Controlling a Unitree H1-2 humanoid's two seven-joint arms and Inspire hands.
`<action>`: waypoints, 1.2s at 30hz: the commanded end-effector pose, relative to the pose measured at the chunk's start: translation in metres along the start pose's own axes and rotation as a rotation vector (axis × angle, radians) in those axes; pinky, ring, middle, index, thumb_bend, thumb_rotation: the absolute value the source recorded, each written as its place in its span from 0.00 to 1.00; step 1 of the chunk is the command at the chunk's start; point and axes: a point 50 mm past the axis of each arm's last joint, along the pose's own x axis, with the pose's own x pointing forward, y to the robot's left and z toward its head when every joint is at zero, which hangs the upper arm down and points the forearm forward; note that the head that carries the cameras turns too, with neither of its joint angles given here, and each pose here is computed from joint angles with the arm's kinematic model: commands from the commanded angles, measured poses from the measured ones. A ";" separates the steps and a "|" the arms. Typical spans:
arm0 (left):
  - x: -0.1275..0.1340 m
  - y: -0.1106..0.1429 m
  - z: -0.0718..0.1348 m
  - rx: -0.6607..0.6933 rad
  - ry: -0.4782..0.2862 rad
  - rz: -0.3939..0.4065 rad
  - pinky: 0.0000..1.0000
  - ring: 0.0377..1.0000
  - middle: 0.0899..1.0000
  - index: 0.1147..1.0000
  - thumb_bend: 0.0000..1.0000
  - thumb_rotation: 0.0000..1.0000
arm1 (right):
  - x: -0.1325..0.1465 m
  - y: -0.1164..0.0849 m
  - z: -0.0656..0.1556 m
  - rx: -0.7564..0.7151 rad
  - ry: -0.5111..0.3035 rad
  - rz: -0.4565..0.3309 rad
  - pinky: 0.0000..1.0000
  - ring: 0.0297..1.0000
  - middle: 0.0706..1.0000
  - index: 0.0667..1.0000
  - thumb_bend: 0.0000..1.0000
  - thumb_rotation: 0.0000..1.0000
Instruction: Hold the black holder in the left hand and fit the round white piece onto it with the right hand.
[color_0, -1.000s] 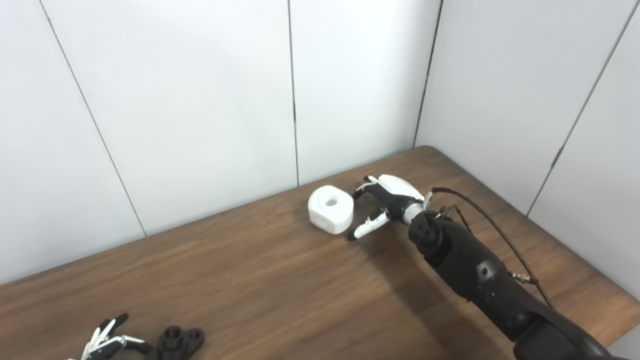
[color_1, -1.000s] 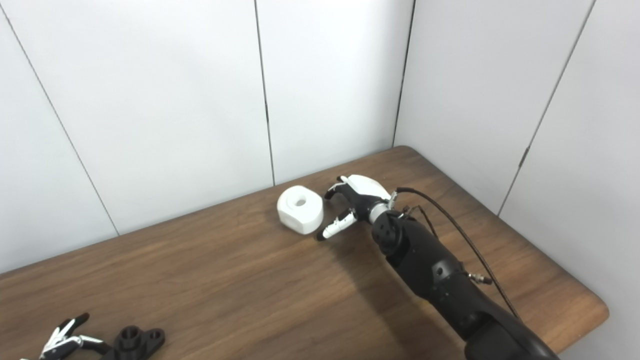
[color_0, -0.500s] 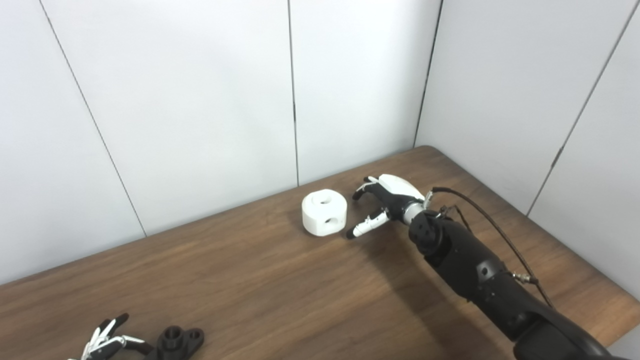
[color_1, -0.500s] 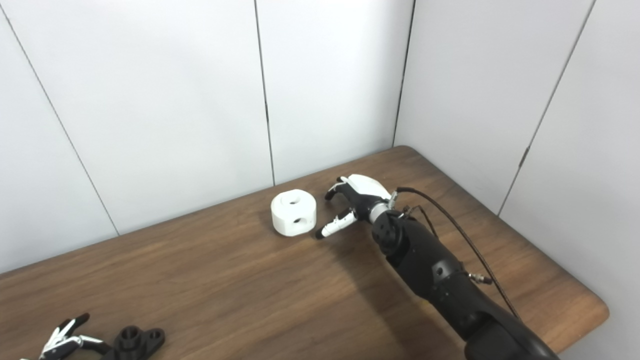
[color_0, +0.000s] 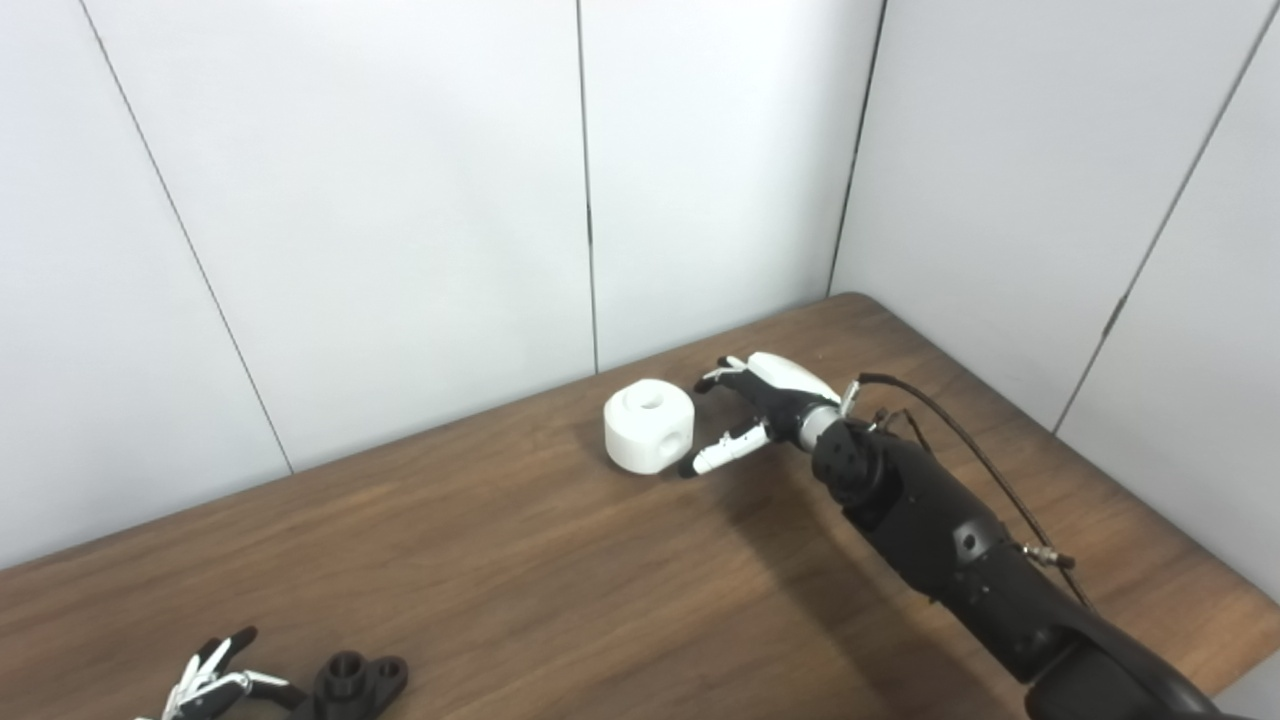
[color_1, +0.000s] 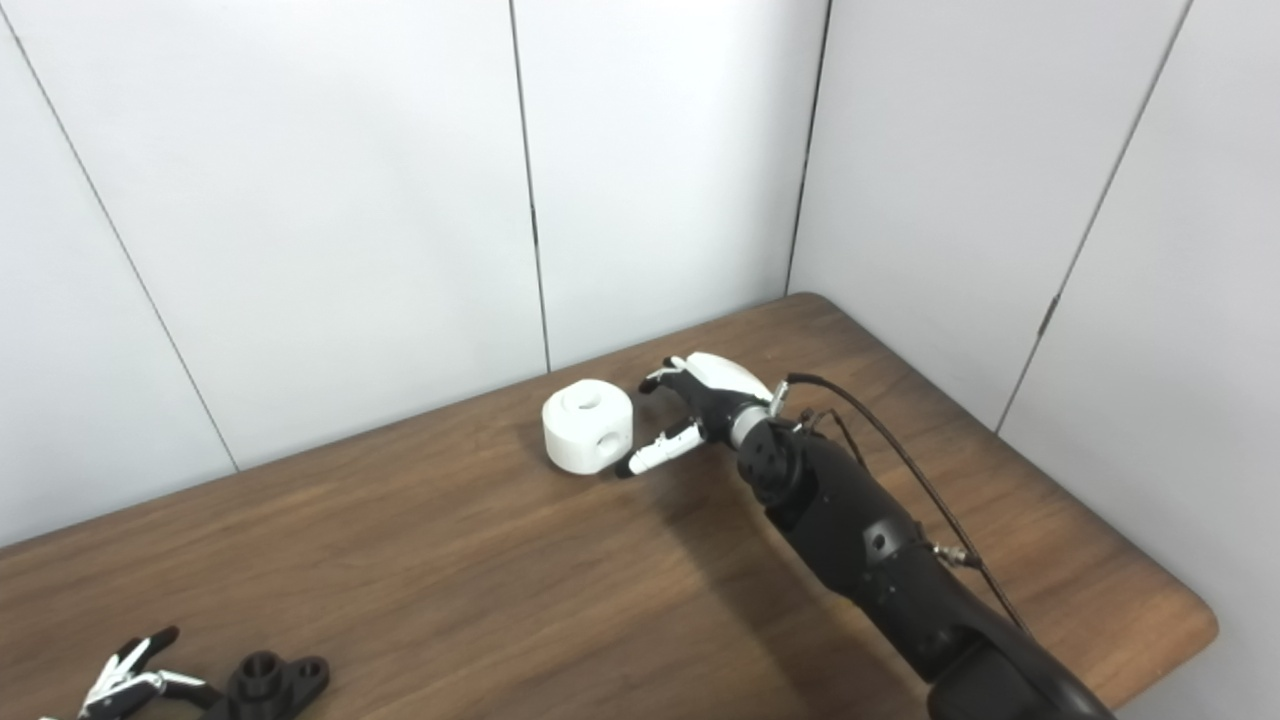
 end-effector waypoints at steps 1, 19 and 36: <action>-0.003 0.003 -0.004 0.007 0.016 -0.002 1.00 1.00 0.92 0.42 0.52 0.03 | 0.002 -0.034 0.014 -0.016 -0.046 -0.086 0.99 1.00 1.00 0.90 1.00 0.49; -0.008 0.002 -0.003 0.012 0.015 0.005 1.00 1.00 0.91 0.42 0.52 0.03 | 0.007 -0.053 0.040 -0.013 -0.095 -0.124 1.00 1.00 1.00 0.89 1.00 0.47; -0.023 0.002 0.007 0.041 0.023 0.016 1.00 1.00 0.91 0.42 0.52 0.03 | 0.011 -0.079 0.040 -0.048 -0.224 0.040 1.00 1.00 1.00 0.89 1.00 0.34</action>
